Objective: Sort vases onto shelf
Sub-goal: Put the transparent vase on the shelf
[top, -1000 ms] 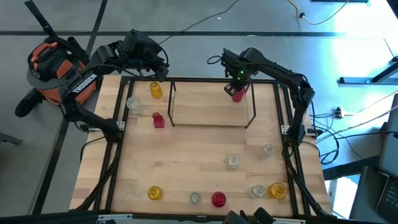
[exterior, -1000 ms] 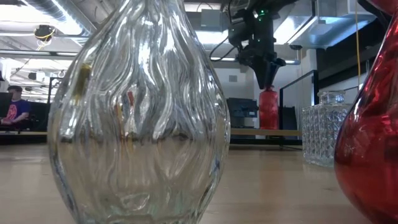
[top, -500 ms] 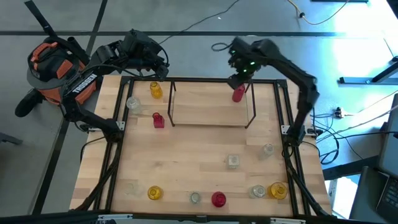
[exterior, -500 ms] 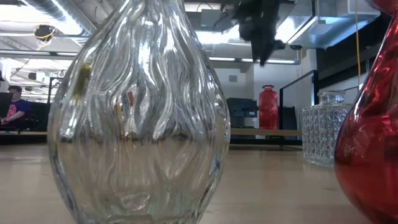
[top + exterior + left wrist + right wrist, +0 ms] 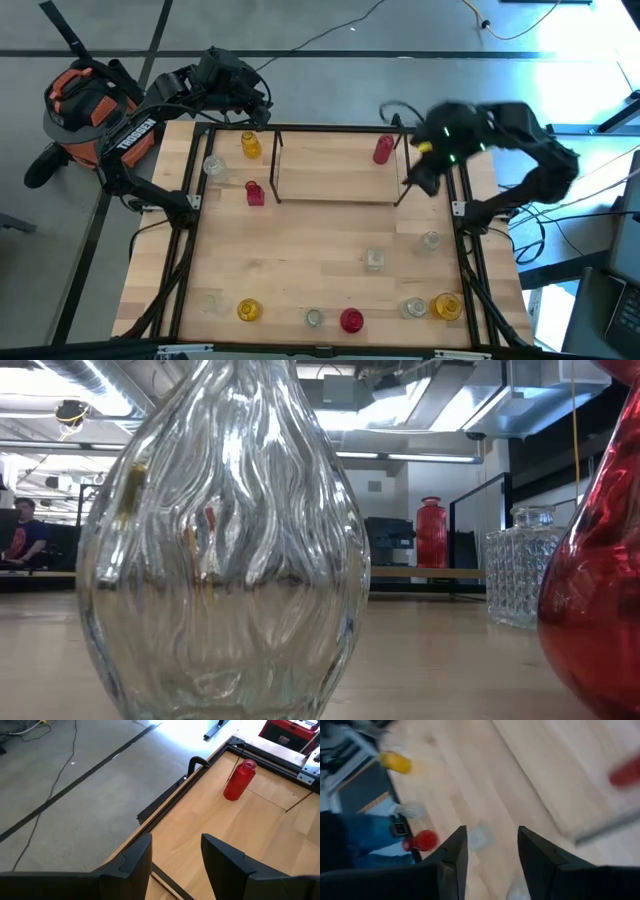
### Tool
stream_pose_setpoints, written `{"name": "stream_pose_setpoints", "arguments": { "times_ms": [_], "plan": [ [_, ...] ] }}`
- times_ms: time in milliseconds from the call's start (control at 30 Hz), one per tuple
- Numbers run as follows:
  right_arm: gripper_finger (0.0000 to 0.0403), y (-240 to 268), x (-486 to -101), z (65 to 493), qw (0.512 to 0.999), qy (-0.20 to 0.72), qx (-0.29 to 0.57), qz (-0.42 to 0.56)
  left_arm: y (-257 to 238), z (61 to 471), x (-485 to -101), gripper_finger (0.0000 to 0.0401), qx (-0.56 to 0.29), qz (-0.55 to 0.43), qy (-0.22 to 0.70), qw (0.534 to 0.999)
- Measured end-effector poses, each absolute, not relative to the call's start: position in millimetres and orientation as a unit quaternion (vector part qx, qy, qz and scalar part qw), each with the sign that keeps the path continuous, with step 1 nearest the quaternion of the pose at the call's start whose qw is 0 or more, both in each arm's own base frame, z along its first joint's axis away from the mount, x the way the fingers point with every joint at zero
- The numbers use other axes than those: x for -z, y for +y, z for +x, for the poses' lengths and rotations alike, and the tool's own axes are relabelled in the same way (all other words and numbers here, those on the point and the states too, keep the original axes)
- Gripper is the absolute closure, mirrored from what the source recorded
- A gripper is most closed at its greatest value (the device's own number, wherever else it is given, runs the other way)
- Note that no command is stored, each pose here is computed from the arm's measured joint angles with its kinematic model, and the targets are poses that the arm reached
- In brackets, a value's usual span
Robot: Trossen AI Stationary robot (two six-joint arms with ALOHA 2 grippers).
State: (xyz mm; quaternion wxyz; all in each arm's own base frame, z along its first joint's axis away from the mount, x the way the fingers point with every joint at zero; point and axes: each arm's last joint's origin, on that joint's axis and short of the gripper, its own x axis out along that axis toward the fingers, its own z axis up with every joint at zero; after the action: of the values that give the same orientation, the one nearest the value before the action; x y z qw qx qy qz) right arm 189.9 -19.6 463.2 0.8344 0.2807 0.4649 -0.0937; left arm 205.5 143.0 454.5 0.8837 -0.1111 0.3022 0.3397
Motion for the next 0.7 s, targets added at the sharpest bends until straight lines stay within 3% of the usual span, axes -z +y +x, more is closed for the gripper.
{"name": "stream_pose_setpoints", "arguments": {
  "times_ms": [133,400,700],
  "plan": [
    [0.0272,19,-435,163,0.794,0.5,0.134,0.319,142,206,-454,0.0238,-0.338,-0.111,0.302,0.884],
    [0.0272,74,-345,114,0.692,0.575,0.227,0.372,144,209,-459,0.0238,-0.336,-0.093,0.278,0.895],
    [0.0272,81,-293,117,0.638,0.556,0.317,0.428,145,212,-463,0.0238,-0.334,-0.071,0.259,0.904]
  ]
}}
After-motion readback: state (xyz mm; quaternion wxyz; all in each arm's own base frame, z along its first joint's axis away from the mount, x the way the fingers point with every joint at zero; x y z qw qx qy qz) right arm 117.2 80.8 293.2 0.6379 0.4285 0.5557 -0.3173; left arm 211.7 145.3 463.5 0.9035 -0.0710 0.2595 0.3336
